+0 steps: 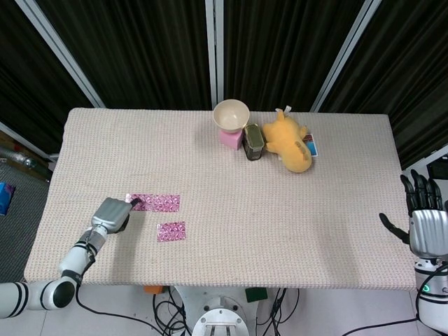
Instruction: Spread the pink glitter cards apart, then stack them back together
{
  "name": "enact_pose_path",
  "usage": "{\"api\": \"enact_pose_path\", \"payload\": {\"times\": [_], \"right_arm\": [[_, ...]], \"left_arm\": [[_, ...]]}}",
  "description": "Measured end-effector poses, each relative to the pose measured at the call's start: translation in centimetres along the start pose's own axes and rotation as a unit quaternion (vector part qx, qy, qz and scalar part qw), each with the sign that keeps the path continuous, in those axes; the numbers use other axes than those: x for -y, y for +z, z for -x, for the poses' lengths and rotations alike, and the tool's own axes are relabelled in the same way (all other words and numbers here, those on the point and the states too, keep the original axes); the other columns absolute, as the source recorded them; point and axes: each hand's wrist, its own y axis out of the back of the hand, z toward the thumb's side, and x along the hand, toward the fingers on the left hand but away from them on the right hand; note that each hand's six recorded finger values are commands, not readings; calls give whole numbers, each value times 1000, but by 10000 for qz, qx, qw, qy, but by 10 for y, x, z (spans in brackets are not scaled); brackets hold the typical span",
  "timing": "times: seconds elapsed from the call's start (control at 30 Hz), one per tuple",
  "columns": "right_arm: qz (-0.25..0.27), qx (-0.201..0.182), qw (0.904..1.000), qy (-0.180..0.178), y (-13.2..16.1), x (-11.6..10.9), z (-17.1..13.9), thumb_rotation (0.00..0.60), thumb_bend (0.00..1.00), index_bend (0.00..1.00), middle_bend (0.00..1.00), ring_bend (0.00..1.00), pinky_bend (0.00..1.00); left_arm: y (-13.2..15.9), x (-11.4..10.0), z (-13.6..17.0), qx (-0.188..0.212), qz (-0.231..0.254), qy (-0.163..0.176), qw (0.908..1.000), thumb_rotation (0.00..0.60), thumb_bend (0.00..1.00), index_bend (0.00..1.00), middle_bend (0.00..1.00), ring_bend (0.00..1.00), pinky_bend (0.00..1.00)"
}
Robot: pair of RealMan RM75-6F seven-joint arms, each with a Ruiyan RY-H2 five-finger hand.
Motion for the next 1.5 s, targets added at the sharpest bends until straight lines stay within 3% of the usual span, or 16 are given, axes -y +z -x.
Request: {"api": "enact_pose_path", "payload": {"times": [0.57, 0.93, 1.2, 1.5], "right_arm": [[-41, -63, 10000, 52, 5, 2, 0, 600, 448, 0, 0, 0, 0], [-60, -31, 9999, 78, 2, 4, -2, 600, 451, 0, 0, 0, 0], [-73, 5, 9999, 70, 0, 3, -2, 600, 451, 0, 0, 0, 0], [-73, 17, 9999, 100, 0, 6, -2, 600, 452, 0, 0, 0, 0]], "left_arm": [[-27, -2, 12, -284, 148, 6, 9995, 600, 725, 197, 872, 945, 1000], [-1, -14, 7, 163, 273, 480, 9983, 600, 725, 140, 873, 944, 1000], [13, -4, -3, 348, 156, 205, 9991, 600, 726, 141, 873, 944, 1000], [6, 0, -5, 208, 102, 74, 9997, 600, 725, 145, 873, 944, 1000]]}}
